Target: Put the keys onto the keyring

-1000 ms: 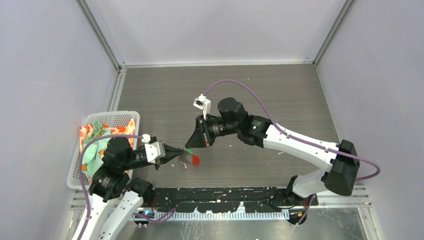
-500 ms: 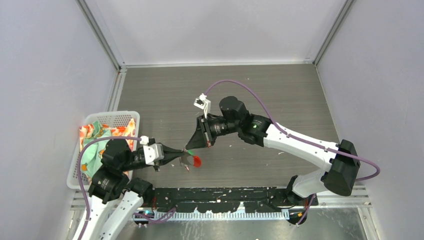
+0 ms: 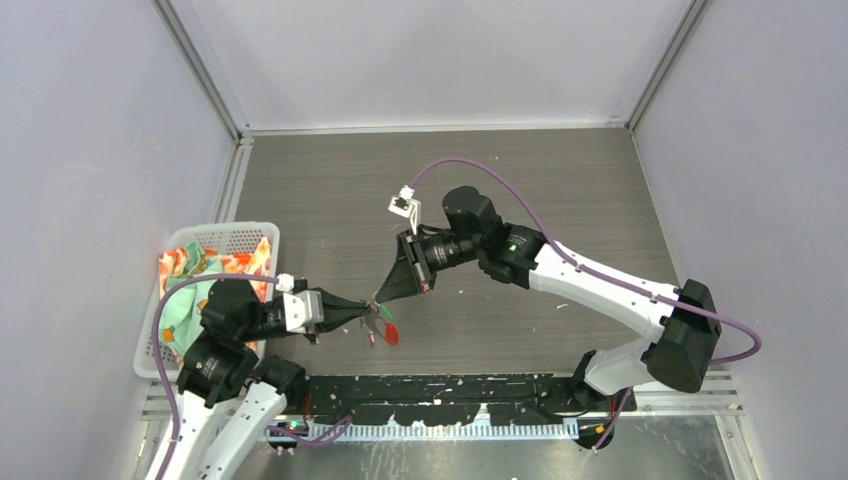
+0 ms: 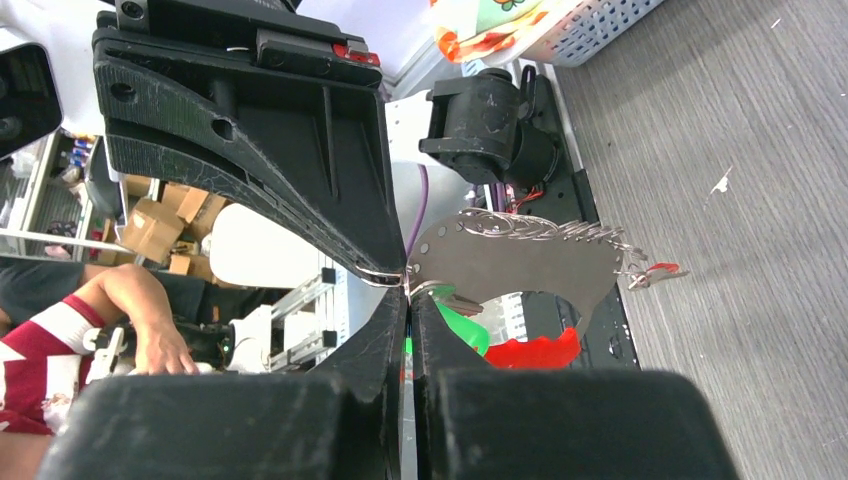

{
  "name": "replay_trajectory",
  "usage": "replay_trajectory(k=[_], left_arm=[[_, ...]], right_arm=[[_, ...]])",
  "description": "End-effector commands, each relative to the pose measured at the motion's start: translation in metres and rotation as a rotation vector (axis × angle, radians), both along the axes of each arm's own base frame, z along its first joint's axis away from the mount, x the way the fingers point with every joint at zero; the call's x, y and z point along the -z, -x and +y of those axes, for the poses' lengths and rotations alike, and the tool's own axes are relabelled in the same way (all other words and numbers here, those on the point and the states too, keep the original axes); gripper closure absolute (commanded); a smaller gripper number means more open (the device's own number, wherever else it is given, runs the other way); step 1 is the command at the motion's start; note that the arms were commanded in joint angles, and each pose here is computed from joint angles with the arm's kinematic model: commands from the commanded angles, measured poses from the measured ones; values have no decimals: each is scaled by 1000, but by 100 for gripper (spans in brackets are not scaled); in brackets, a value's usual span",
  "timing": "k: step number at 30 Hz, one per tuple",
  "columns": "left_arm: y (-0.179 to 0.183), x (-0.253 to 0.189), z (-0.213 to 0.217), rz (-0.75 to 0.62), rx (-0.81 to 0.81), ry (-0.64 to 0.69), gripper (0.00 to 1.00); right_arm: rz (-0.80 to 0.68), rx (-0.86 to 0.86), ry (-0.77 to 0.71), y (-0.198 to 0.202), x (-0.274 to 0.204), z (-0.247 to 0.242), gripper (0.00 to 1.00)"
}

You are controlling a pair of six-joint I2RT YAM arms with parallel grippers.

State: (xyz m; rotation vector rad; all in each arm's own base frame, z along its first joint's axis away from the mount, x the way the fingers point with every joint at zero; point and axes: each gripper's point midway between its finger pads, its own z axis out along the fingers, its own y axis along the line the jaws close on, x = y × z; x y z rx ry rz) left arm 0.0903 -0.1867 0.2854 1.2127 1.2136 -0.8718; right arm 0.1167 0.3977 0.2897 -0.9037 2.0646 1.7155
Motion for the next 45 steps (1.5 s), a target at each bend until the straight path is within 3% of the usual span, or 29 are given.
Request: replay_trajectory(k=[1,16,28,41,45], left_arm=[[18,-36,-4,-104,97,64,100],[27,-26,-4,-146,169,18,100],[28,-30,-3,-171,162,21,100],[27,-34,-3,-175,155,30,100],[25,-34,-3,-174,146,32,100]], right_arm=[[-49,-9,-32,-5,-18,-5,93],[-58,-139,-35,12,-36,-12,99],[13,-111,-26,10,-21,-7,98],[88,-108,-44,16,-11,-4,91],[106,-105,-41,18,-9,-5,85]])
